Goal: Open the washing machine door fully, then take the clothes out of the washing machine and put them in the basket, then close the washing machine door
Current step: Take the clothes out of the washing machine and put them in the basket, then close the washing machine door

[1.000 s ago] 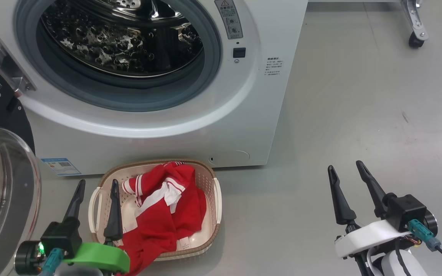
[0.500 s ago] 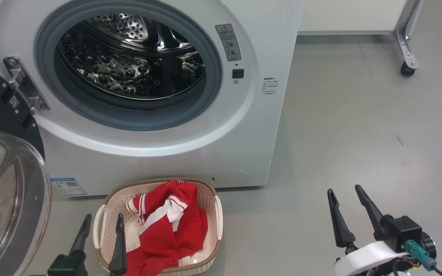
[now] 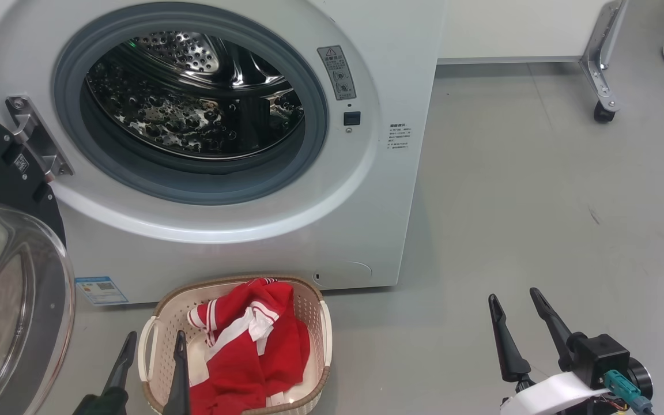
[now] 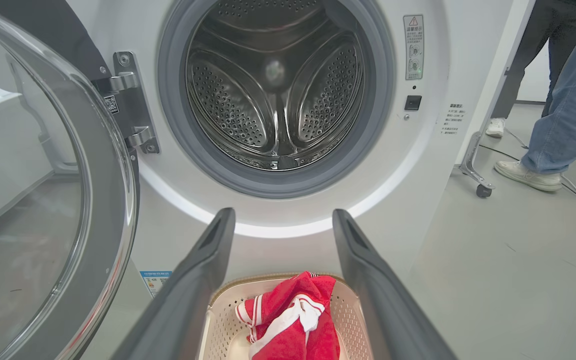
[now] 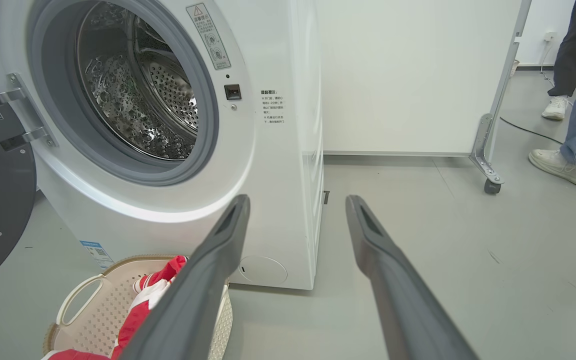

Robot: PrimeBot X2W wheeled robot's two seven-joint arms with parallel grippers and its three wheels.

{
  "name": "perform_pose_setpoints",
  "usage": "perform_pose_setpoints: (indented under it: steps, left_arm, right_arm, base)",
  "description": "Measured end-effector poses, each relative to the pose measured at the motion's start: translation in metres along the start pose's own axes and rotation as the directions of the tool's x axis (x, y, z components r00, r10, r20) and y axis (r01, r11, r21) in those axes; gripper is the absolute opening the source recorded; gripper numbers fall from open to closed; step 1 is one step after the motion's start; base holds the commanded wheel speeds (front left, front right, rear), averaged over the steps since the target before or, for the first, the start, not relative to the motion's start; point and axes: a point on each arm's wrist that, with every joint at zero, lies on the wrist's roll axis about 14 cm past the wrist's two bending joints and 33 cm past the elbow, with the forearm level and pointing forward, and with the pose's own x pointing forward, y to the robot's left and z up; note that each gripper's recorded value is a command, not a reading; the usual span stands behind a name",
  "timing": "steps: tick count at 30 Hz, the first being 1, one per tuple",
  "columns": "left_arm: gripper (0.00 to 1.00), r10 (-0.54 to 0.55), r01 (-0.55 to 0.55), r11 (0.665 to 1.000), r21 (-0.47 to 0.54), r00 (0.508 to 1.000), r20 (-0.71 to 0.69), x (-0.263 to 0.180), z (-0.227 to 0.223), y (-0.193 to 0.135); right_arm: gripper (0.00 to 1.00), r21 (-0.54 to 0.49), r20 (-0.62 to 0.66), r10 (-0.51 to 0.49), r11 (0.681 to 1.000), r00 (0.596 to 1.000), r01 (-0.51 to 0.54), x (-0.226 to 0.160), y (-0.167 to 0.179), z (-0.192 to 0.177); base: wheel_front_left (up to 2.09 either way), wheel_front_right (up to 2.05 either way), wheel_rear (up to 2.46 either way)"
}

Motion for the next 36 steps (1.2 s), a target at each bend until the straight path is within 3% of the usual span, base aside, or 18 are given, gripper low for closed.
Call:
perform_pose_setpoints:
  steps: [36]
  left_arm:
    - [1.00, -0.013, 0.013, 1.000, 0.020, 1.000, 0.010, -0.005, 0.012, -0.006]
  right_arm:
    - [1.00, 0.000, 0.014, -0.010, 1.000, 1.000, 0.010, -0.002, 0.001, 0.004]
  base:
    - [-0.10, 0.10, 0.00]
